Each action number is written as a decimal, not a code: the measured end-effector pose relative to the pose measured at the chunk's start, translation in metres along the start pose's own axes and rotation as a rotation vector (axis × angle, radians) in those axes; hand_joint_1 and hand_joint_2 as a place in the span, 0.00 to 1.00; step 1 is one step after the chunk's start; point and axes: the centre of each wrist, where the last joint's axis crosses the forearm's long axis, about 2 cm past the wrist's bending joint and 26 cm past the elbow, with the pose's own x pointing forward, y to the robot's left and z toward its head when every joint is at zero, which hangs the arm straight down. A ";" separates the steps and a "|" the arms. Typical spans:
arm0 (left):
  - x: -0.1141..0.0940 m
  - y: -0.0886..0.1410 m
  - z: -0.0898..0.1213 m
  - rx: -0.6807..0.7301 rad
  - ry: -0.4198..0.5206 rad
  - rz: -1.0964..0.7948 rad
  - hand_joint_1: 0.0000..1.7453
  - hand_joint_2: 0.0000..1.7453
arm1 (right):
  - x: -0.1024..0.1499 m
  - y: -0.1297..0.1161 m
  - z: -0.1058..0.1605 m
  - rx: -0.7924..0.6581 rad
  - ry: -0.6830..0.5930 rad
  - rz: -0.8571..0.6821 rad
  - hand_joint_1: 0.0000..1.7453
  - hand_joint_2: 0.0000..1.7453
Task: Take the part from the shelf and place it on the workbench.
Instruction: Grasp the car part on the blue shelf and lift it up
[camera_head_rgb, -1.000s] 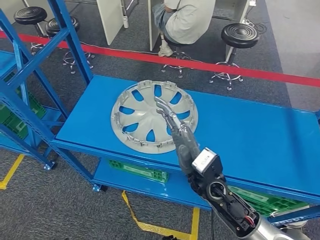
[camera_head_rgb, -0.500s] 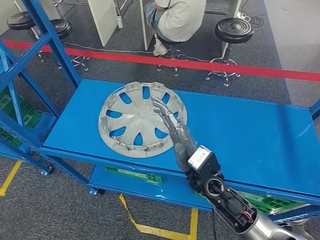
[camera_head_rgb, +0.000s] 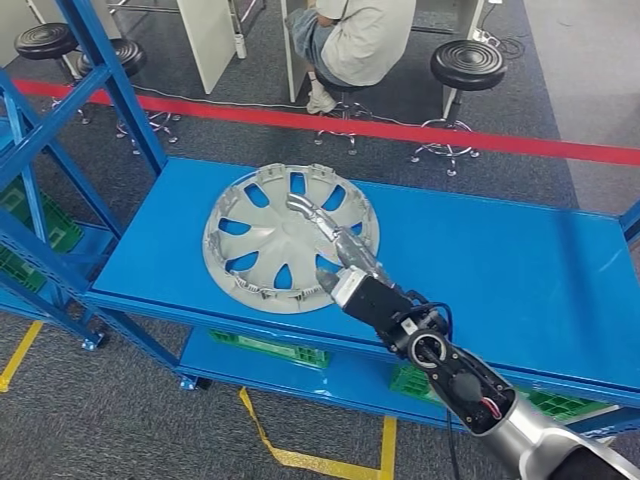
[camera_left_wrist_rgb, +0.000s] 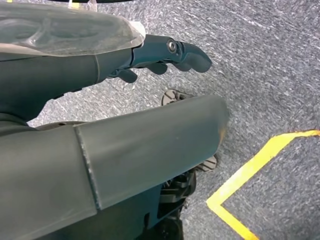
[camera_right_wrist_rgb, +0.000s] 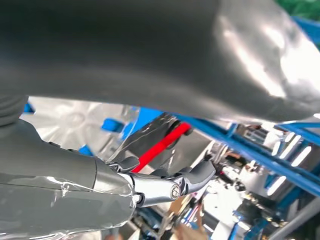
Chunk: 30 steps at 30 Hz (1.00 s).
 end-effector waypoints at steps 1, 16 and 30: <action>0.000 0.000 0.000 -0.001 0.000 0.000 0.00 0.00 | -0.003 -0.003 -0.001 0.007 0.010 0.014 0.00 0.75; 0.008 -0.003 -0.001 -0.018 0.007 -0.003 0.00 0.00 | -0.044 -0.066 -0.060 0.166 0.232 0.467 0.00 1.00; 0.017 -0.007 -0.002 -0.036 -0.001 -0.011 0.00 0.00 | -0.073 -0.098 -0.107 0.385 0.361 0.786 0.00 1.00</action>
